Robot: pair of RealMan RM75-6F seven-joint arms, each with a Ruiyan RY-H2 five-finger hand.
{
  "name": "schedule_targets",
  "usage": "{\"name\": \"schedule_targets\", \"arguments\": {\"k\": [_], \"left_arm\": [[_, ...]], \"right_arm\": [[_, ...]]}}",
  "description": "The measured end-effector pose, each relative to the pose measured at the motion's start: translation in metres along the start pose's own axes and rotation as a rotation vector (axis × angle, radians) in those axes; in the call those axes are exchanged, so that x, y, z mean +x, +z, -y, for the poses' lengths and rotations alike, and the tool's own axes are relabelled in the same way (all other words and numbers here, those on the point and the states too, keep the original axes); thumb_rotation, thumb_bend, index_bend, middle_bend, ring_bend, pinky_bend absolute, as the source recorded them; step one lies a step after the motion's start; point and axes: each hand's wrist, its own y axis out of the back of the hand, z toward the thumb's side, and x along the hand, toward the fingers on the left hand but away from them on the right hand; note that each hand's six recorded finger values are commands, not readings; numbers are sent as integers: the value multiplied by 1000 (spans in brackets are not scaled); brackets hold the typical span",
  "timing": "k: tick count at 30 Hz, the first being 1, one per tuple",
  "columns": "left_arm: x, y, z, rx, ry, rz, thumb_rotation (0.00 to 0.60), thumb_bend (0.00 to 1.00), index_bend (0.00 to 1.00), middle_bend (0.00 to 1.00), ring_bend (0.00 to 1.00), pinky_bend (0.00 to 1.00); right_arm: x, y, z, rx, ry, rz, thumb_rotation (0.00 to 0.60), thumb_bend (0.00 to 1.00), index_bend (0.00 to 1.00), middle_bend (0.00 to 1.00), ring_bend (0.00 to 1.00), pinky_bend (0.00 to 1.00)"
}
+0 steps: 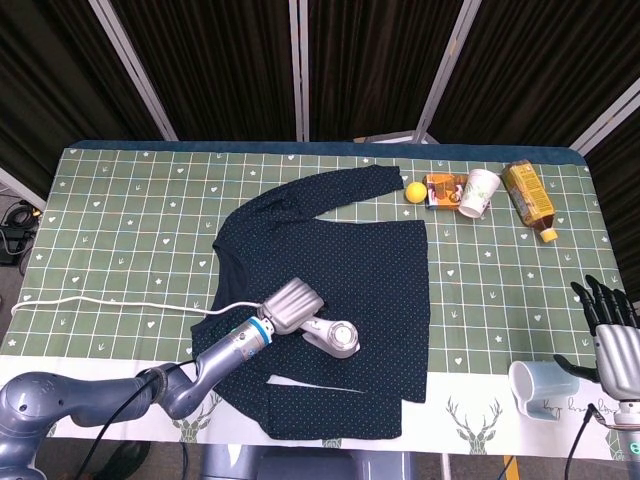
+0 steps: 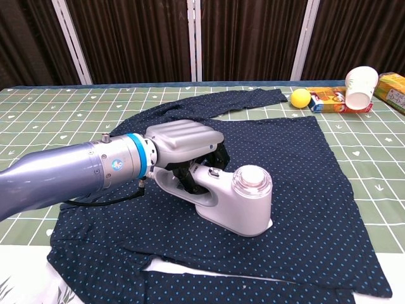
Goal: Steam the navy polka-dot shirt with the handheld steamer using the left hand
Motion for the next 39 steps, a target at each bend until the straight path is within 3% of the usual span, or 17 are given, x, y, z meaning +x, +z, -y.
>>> {"name": "schedule_targets", "arguments": {"k": [26, 39], "left_arm": [[-20, -43, 2, 85, -18, -64, 600, 728, 976, 877, 847, 1000], [-40, -74, 8, 67, -26, -125, 600, 728, 976, 877, 847, 1000]], "right_arm": [[1, 1, -1, 1, -4, 0, 600, 0, 0, 0, 0, 0], [1, 2, 1, 6, 1, -5, 600, 0, 0, 0, 0, 0]]}}
